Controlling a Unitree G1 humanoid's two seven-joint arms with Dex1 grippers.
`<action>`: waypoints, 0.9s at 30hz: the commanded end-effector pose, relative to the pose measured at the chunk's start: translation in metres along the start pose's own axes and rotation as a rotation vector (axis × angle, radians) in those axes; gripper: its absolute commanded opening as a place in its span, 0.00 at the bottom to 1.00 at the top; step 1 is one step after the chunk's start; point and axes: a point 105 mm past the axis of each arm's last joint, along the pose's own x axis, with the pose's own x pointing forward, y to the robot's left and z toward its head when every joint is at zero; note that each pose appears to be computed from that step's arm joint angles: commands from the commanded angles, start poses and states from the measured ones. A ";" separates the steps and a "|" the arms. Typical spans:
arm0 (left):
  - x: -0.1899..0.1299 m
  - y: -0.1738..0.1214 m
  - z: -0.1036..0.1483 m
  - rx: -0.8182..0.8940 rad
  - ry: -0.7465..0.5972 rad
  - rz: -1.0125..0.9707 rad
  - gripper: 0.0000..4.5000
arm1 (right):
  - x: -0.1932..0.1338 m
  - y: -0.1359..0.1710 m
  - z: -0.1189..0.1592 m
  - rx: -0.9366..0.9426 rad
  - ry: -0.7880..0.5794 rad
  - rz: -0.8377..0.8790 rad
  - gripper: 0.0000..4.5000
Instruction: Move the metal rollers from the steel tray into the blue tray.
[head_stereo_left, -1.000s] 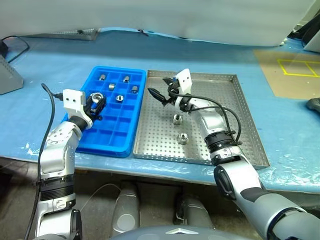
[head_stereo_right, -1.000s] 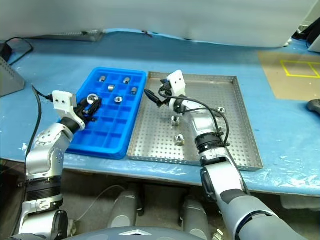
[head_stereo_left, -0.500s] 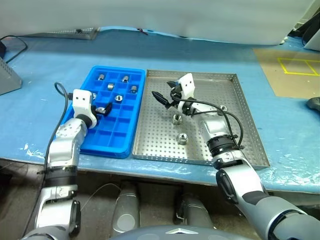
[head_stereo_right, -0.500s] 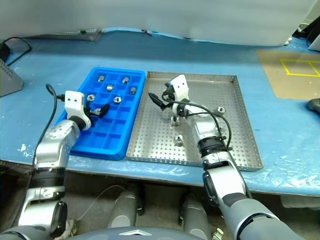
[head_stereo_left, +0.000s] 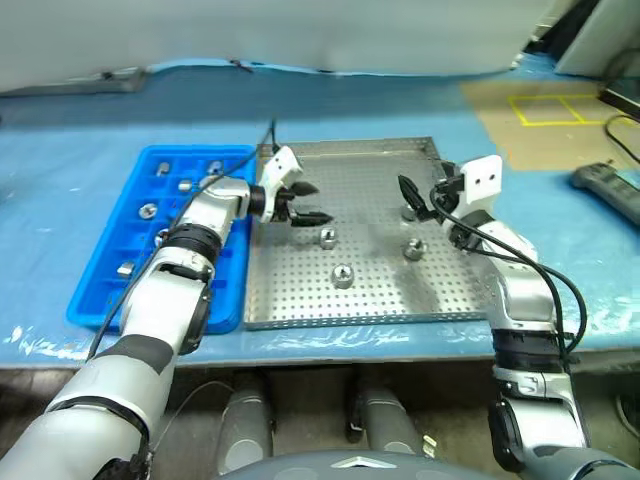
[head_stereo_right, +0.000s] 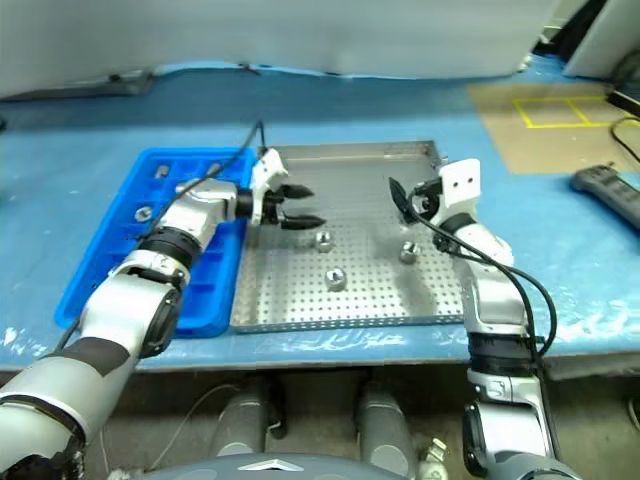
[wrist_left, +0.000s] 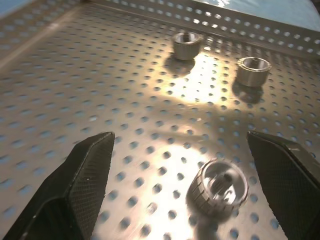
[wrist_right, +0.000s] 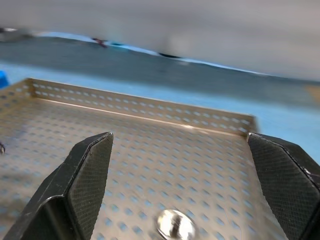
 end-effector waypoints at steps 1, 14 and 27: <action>0.005 0.005 0.000 0.071 0.049 0.045 0.99 | -0.010 -0.003 0.022 -0.013 -0.062 -0.036 1.00; -0.016 0.012 -0.027 0.043 0.112 0.085 0.38 | -0.002 -0.001 0.018 0.006 -0.051 -0.036 1.00; -0.088 0.053 0.059 -0.173 -0.465 0.315 0.38 | 0.049 0.048 0.017 0.046 -0.077 0.181 1.00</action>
